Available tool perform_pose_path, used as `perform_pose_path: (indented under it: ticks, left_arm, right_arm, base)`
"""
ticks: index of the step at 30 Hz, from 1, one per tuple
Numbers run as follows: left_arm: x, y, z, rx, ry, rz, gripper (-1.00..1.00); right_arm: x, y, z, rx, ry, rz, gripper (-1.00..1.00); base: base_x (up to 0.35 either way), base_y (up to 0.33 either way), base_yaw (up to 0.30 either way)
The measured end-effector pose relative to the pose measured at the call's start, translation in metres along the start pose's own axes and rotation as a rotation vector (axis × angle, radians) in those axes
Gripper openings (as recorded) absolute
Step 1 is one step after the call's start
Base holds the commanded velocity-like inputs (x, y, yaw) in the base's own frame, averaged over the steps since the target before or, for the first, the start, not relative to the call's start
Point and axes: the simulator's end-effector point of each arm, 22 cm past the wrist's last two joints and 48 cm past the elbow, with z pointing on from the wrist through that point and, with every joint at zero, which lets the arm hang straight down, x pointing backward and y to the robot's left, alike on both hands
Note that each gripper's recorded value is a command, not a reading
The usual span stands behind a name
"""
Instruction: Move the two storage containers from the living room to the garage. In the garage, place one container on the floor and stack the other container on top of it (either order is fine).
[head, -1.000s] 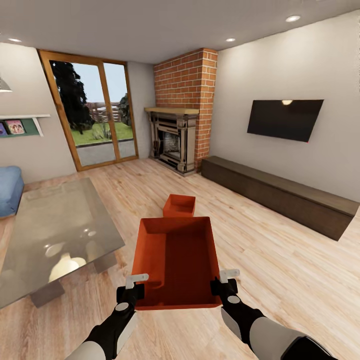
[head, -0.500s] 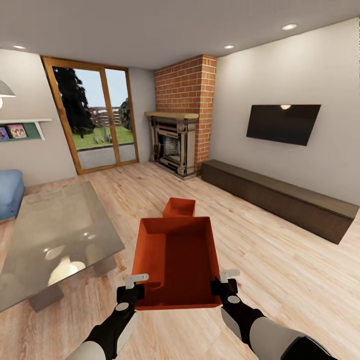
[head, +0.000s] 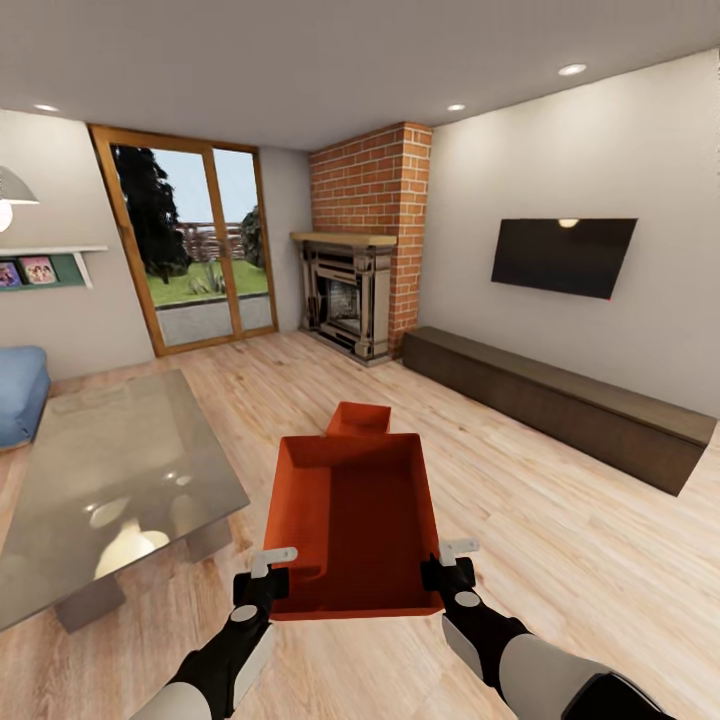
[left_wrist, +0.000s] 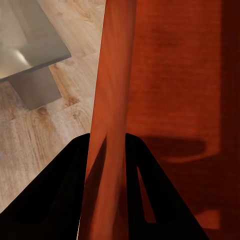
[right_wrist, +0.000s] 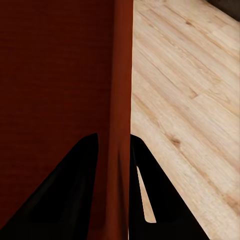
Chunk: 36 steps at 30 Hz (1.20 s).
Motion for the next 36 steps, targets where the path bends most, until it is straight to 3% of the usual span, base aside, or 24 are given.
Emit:
perform_pose_path:
  ticks: [36]
  left_arm:
    - [-0.031, 0.001, -0.010, 0.005, -0.056, -0.008, -1.00]
  right_arm:
    - [-0.031, -0.002, -0.012, 0.006, -0.055, 0.004, -1.00]
  base:
    - [0.000, 0.000, 0.000]
